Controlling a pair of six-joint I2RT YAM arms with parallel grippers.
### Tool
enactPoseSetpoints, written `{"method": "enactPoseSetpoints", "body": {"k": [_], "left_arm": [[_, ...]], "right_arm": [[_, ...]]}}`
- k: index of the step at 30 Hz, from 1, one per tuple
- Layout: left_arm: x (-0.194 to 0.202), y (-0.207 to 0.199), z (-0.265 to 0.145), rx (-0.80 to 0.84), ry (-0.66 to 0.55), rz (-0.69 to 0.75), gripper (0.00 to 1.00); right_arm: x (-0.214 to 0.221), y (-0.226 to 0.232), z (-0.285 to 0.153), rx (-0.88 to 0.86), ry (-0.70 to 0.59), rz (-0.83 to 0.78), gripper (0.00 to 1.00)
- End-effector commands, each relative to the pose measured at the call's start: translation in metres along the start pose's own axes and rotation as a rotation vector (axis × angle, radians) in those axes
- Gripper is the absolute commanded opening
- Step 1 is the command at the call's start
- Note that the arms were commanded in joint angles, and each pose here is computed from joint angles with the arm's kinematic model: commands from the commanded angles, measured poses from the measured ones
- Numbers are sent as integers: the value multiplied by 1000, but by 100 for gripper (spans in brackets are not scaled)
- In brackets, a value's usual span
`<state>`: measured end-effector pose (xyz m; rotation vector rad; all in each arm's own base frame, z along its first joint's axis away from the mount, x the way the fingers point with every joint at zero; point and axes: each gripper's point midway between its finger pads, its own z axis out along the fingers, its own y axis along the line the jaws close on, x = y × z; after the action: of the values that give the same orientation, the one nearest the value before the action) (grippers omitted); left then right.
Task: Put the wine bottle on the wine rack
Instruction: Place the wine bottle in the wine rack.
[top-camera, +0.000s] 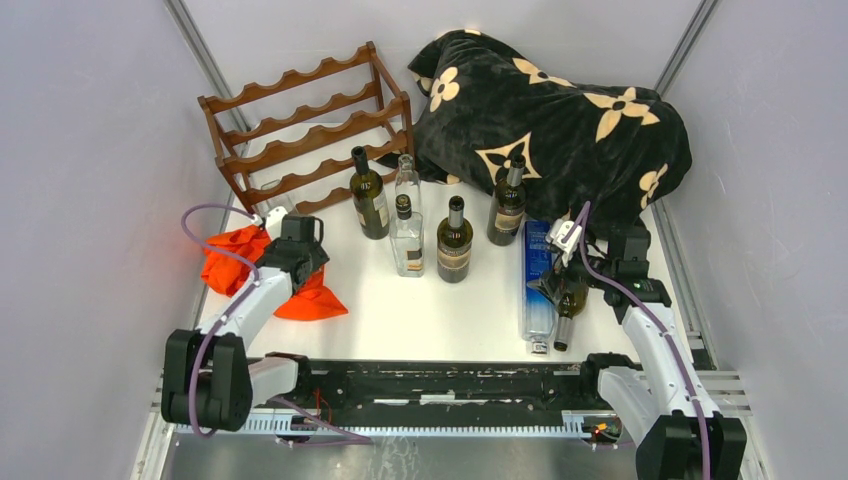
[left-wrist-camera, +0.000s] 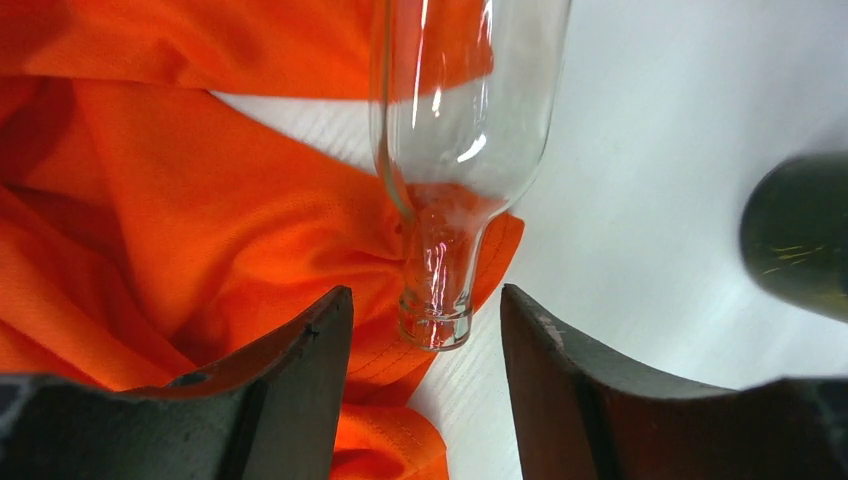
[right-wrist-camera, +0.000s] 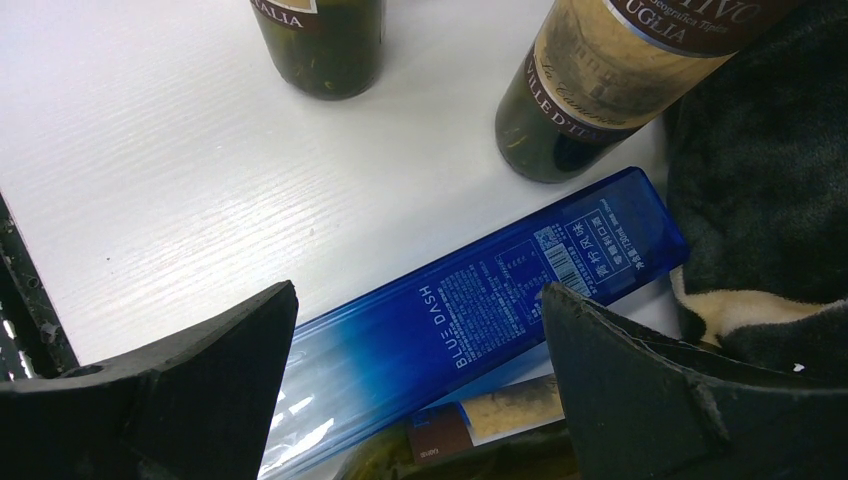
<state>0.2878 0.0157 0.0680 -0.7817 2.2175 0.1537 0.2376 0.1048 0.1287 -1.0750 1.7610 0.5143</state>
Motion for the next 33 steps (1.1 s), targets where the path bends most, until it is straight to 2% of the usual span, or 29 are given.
{"method": "enactPoseSetpoints", "body": {"k": [1, 6, 10, 15, 21, 28, 33], "left_arm": [[11, -9, 13, 17, 40, -25, 62], [19, -9, 28, -7, 65, 16, 55], [16, -12, 33, -15, 64, 37, 44], [0, -13, 32, -39, 34, 59, 18], [-28, -18, 30, -70, -16, 94, 17], [-47, -27, 48, -137, -21, 157, 17], [-58, -29, 57, -180, -28, 177, 35]], "right_arm": [[-21, -4, -2, -2, -47, -60, 98], [-20, -4, -3, 0, -45, -61, 98], [-20, -4, -2, -1, -45, -63, 98], [-20, -5, -2, 2, -44, -64, 98], [-18, -4, -2, -1, -41, -60, 98], [-18, -5, -2, 2, -39, -62, 98], [-17, -4, -1, 1, -37, -61, 98]]}}
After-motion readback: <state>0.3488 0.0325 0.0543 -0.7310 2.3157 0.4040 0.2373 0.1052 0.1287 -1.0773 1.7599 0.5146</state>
